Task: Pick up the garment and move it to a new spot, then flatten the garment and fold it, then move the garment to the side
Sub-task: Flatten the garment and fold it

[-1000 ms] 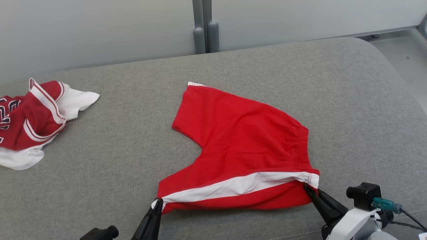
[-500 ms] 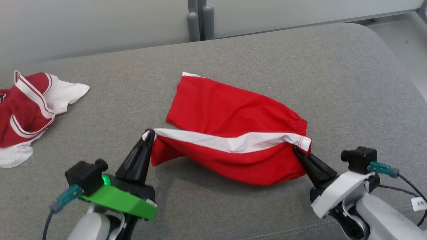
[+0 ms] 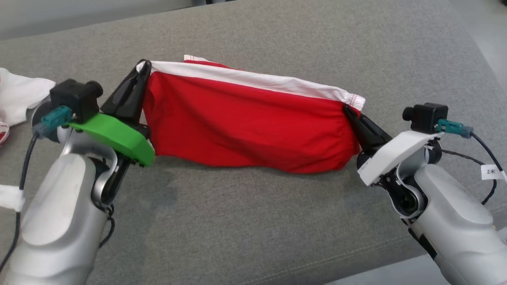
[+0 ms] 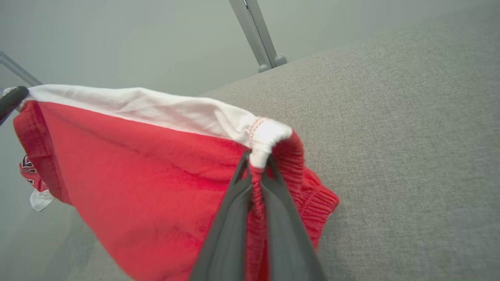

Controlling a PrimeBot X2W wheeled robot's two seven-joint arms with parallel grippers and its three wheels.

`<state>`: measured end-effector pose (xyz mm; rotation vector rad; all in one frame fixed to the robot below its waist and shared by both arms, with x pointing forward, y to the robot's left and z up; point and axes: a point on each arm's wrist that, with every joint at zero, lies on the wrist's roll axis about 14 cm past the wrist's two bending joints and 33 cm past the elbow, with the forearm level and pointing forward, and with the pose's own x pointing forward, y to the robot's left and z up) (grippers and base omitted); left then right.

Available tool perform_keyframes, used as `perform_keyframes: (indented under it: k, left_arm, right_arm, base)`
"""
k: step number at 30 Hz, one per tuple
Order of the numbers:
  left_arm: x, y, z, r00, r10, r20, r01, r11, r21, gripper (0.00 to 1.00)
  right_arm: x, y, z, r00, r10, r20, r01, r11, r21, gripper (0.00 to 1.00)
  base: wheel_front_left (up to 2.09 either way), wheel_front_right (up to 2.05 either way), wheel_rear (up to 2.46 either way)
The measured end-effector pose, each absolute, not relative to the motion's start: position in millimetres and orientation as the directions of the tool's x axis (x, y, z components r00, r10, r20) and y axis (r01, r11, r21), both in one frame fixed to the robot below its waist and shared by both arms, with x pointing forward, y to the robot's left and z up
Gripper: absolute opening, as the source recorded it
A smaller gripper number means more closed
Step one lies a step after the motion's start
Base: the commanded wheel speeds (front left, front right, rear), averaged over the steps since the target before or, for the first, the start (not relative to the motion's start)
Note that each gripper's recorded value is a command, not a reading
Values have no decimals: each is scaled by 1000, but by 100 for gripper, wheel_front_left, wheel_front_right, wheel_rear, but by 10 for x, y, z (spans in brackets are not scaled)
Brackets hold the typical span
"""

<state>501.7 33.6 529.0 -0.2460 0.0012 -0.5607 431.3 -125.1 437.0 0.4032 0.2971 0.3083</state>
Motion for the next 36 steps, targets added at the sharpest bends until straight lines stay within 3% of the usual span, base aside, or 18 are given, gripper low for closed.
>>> perform_keyframes:
  k: [8, 16, 20, 21, 23, 24, 25, 26, 27, 28, 36]
  left_arm:
    - [5466, 135, 4876, 808, -584, -74, 574, 810, -119, 0]
    - [5662, -175, 4415, 754, -640, -147, 628, 768, -122, 6]
    - [5658, -247, 4173, 735, -652, -185, 637, 758, -137, 12]
    - [5669, -256, 4151, 735, -653, -184, 638, 758, -138, 13]
    - [5691, -254, 4132, 737, -650, -185, 637, 760, -134, 24]
    - [5702, -248, 4147, 739, -649, -180, 636, 761, -130, 37]
    - [5719, -238, 4174, 744, -646, -171, 634, 763, -124, 45]
    - [5740, -224, 4198, 749, -642, -163, 631, 766, -119, 73]
    - [5758, -214, 4227, 754, -639, -155, 629, 769, -115, 91]
    - [5769, -211, 4259, 757, -637, -145, 627, 771, -113, 100]
    - [5727, -167, 4404, 778, -619, -105, 608, 785, -118, 100]
  right_arm:
    - [4546, -1302, 4151, 912, 310, -268, -169, 880, 443, 0]
    - [4668, -1410, 3784, 897, 266, -352, -95, 895, 435, 0]
    - [4707, -1384, 3685, 889, 270, -370, -93, 898, 431, 31]
    - [4725, -1394, 3678, 891, 266, -368, -92, 899, 428, 33]
    - [4741, -1399, 3669, 892, 264, -367, -94, 902, 422, 44]
    - [4739, -1396, 3661, 890, 265, -371, -94, 903, 420, 55]
    - [4740, -1393, 3660, 890, 266, -371, -96, 904, 418, 87]
    - [4747, -1390, 3668, 891, 266, -368, -99, 904, 415, 100]
    - [4755, -1385, 3679, 892, 267, -365, -102, 905, 413, 100]
    - [4760, -1381, 3689, 892, 270, -363, -107, 906, 411, 100]
    - [4716, -1447, 3757, 897, 265, -353, -127, 920, 370, 100]
  base:
    - [0, 0, 0]
    - [0, 0, 0]
    - [0, 0, 0]
    - [0, 0, 0]
    - [0, 0, 0]
    - [0, 0, 0]
    - [0, 0, 0]
    - [0, 0, 0]
    - [0, 0, 0]
    - [0, 0, 0]
    - [0, 0, 0]
